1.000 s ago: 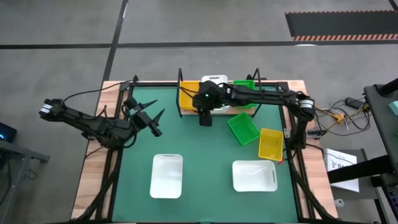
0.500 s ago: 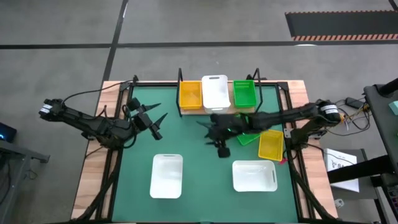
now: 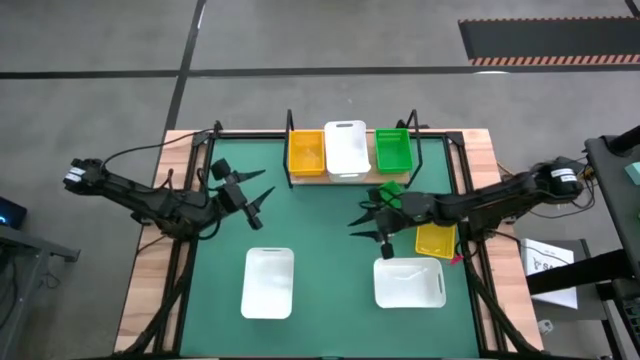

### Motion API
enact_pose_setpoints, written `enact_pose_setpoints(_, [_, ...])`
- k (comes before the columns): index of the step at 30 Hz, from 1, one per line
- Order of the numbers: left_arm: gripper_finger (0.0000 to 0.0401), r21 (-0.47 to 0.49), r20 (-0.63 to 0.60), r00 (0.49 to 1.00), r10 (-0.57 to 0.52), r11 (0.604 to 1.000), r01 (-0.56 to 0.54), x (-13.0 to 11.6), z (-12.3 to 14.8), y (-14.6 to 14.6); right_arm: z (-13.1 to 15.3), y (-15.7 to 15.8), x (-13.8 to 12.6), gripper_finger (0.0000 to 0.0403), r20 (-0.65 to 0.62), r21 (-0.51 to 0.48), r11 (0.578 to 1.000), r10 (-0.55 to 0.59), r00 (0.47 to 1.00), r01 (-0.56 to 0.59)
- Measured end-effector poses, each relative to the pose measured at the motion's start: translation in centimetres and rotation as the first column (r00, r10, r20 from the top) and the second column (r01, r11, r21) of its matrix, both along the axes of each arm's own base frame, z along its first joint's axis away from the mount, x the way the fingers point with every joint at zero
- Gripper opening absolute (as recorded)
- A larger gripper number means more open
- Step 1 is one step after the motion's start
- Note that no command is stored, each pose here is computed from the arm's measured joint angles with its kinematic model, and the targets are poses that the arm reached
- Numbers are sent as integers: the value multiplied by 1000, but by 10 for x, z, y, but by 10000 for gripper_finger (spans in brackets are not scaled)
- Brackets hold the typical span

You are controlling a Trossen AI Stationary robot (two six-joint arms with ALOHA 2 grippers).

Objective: Stack baskets on shelf by color
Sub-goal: Stack the green bin on top of the green bin on the shelf

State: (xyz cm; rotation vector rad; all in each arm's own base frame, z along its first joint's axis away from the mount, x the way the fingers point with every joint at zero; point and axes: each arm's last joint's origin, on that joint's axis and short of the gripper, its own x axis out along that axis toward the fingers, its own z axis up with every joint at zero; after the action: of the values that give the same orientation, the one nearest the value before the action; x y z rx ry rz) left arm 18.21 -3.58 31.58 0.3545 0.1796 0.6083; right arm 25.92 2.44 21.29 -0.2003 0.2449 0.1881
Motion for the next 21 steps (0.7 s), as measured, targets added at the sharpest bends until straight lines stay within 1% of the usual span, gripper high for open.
enact_pose_setpoints(5, [203, 36, -30, 1000, -2, 999, 3, 1, -1, 0, 4, -1, -9, 87, 48, 15, 1000, -4, 999, 3])
enact_pose_setpoints(13, [203, 36, -24, 1000, -2, 999, 3, 2, 0, -1, 6, -1, -11, 69, 57, 5, 1000, -2, 998, 1])
enact_pose_setpoints(21, [203, 37, -25, 1000, -2, 999, 3, 3, -1, -1, 6, -1, -11, 73, 57, 0, 1000, 0, 998, 0])
